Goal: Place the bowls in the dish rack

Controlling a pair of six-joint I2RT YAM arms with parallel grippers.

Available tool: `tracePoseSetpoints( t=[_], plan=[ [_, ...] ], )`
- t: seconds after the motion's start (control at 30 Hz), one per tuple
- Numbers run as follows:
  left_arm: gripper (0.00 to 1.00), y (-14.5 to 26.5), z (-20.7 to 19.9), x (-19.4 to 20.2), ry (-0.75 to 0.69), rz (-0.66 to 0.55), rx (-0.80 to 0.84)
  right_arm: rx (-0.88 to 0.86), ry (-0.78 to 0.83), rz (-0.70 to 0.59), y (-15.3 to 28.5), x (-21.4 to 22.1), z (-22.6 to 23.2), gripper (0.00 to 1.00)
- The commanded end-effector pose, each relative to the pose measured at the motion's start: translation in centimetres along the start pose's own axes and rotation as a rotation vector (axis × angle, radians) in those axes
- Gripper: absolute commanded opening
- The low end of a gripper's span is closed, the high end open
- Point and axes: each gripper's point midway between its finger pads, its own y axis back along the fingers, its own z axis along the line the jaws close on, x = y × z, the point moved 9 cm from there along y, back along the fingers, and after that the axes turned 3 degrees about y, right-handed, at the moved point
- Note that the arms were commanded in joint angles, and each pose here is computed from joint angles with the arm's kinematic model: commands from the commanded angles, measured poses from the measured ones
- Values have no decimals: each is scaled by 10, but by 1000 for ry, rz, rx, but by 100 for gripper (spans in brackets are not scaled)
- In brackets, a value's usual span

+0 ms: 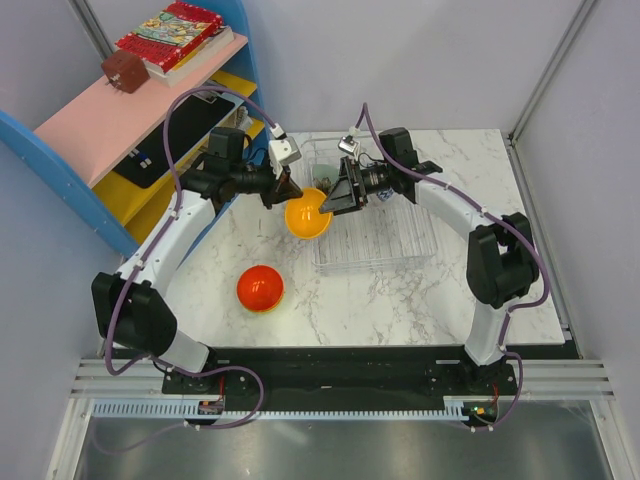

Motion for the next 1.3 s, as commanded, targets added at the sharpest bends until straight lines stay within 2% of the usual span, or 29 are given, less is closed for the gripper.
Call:
tracePoseSetpoints(
  t=[0.0, 0.17, 0.33, 0.37, 0.4, 0.47, 0.77, 0.87, 0.9, 0.93, 1.0, 1.03, 1.07, 1.1, 1.2, 1.23, 1.27],
  plan=[
    [2, 7, -6, -19, -28, -81, 2, -98, 66, -8, 3, -4, 16, 98],
    [2, 4, -5, -17, -23, -83, 1, -143, 42, -28, 5, -2, 25, 95],
    [2, 4, -5, -17, -25, -89, -3, -193, 73, -58, 6, -4, 34, 84],
    [2, 3, -5, -16, -21, -87, -2, -204, 25, -58, 7, -4, 37, 83],
    [2, 4, -5, -16, -23, -89, -3, -219, 61, -70, 6, -4, 37, 82],
    [2, 3, -6, -14, -17, -87, 1, -231, 25, -74, 7, -3, 37, 81],
    [2, 2, -6, -13, -12, -89, 2, -247, 53, -91, 7, -4, 40, 68],
    [2, 2, -7, -14, -9, -95, 6, -243, 43, -94, 6, -3, 36, 56],
    [2, 2, -8, -15, -6, -97, 9, -240, 40, -98, 5, -3, 34, 48],
    [2, 2, -9, -15, -8, -99, 14, -238, 35, -99, 5, -3, 33, 44],
    [9, 2, -10, -15, -4, -99, 16, -234, 28, -103, 4, -3, 31, 32],
    [20, 2, -10, -14, -1, -98, 20, -232, 28, -106, 3, -2, 29, 29],
    [23, 2, -11, -14, -1, -98, 20, -228, 20, -106, 3, -2, 28, 25],
    [26, 2, -11, -14, -2, -100, 22, -223, 16, -109, 3, -2, 27, 24],
    [46, 3, -12, -15, 2, -101, 28, -191, 7, -116, 3, -2, 20, 18],
    [57, 3, -12, -15, 4, -101, 28, -174, 7, -127, 3, -3, 18, 16],
    [60, 4, -13, -15, 2, -103, 31, -155, 10, -122, 3, -1, 15, 14]
  ],
)
